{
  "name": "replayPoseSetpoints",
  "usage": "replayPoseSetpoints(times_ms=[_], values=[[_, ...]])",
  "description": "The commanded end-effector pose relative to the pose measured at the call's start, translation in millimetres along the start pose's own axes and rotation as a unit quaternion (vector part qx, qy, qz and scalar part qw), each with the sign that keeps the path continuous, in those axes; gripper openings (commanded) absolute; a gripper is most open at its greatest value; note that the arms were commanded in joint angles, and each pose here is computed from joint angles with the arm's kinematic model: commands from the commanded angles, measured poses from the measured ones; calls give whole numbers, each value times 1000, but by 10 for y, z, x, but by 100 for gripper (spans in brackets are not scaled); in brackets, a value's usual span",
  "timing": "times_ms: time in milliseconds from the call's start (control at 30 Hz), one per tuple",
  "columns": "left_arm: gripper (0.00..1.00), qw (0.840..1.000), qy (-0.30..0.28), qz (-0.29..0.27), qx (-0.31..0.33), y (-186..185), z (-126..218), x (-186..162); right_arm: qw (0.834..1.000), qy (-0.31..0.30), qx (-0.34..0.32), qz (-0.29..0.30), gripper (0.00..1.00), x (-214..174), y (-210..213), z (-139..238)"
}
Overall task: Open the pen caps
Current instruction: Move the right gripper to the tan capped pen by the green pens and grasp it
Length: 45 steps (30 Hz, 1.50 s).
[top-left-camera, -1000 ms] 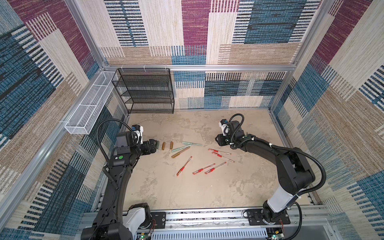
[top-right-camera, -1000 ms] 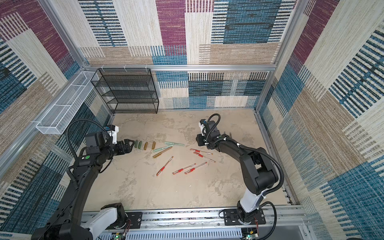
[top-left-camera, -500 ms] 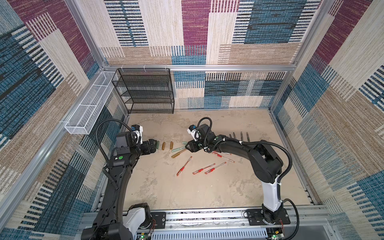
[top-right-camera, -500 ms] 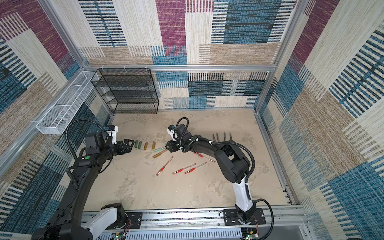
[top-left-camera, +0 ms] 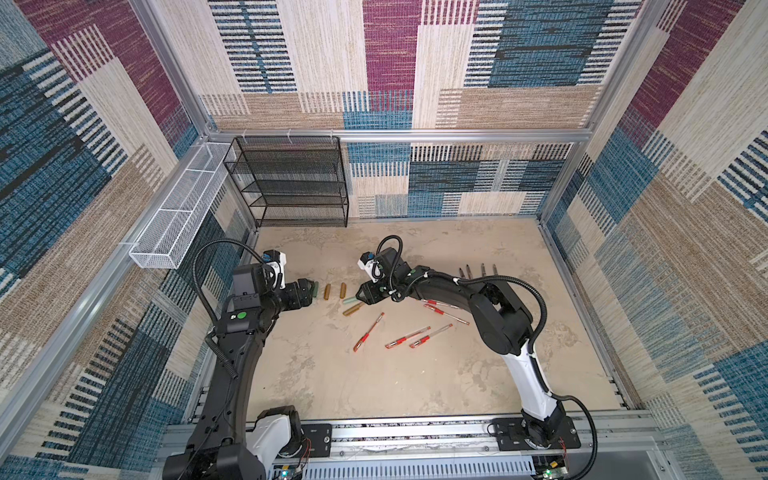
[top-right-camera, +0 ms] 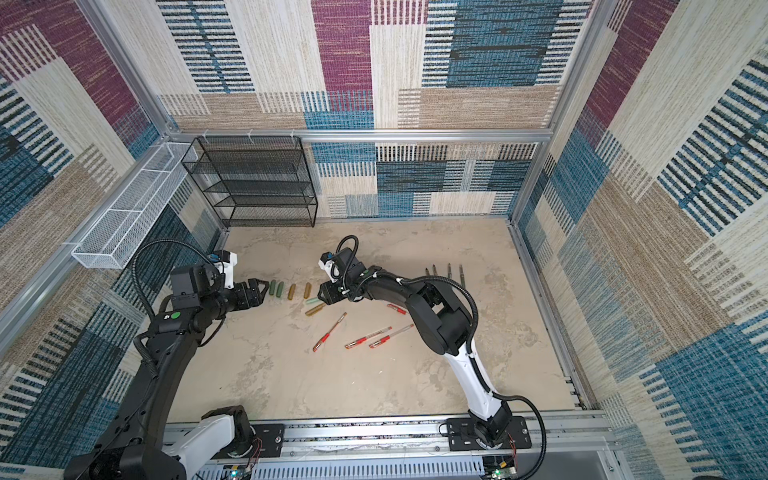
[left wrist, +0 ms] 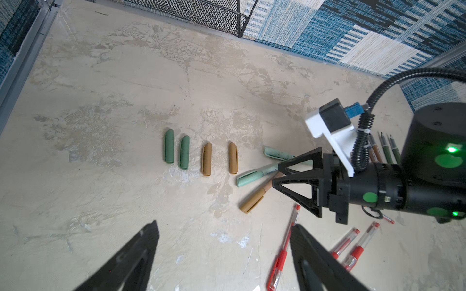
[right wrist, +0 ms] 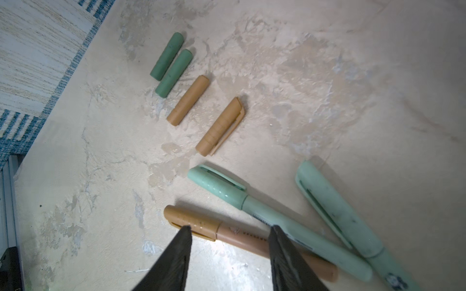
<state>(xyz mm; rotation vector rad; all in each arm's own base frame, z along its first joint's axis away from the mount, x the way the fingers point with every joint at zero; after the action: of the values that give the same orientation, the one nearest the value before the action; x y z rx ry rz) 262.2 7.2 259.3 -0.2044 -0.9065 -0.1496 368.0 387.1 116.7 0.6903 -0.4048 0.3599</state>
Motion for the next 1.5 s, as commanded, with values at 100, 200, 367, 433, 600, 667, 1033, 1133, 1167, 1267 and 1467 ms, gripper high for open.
replayPoseSetpoints(times_ms=[100, 200, 367, 433, 600, 667, 1033, 1133, 1167, 1267, 1467], values=[[85, 1000, -14, -8, -1, -1, 11, 39, 1000, 15, -2, 0, 52, -95, -37, -26], [85, 1000, -12, -8, -4, -5, 6, 28, 1000, 29, -9, -7, 51, -134, -71, -48], [85, 1000, -15, -4, -6, -8, 11, 30, 999, 30, -8, -10, 50, -263, -49, 63], [85, 1000, -13, -3, -8, -12, 10, 24, 999, 36, -12, -15, 50, -301, -56, 86], [85, 1000, -16, 0, -9, -9, 7, 30, 999, 48, -1, 1, 50, -385, 42, 129], [85, 1000, -14, 0, -11, -13, 5, 18, 998, 57, -18, 12, 49, -373, 33, 82], [84, 1000, -14, 0, -4, -3, 26, 36, 985, 75, -106, 118, 47, -326, -20, -48], [84, 1000, -15, -3, -6, -6, 21, 28, 982, 83, -105, 132, 47, -355, -51, -110], [85, 1000, -14, -2, -5, -4, 19, 28, 981, 89, -107, 136, 46, -363, -52, -130], [84, 1000, -12, 1, -2, 7, 18, 36, 975, 109, -116, 153, 42, -450, -58, -174], [84, 1000, -9, 4, -2, 25, -1, 28, 965, 143, -130, 179, 37, -629, -59, -180]])
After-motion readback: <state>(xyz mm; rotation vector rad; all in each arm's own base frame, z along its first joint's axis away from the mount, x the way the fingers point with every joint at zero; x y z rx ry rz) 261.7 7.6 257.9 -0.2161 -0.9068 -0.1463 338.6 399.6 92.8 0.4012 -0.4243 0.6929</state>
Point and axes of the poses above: each gripper's point midway between its finger pads, its own z axis back along the fingers, its own y axis along the line the jaws close on, x = y × z, the point moved 8 cm from there along z, back along the fingers, and after that the axes turned 14 degrees about -z, right-handed, at the moved point
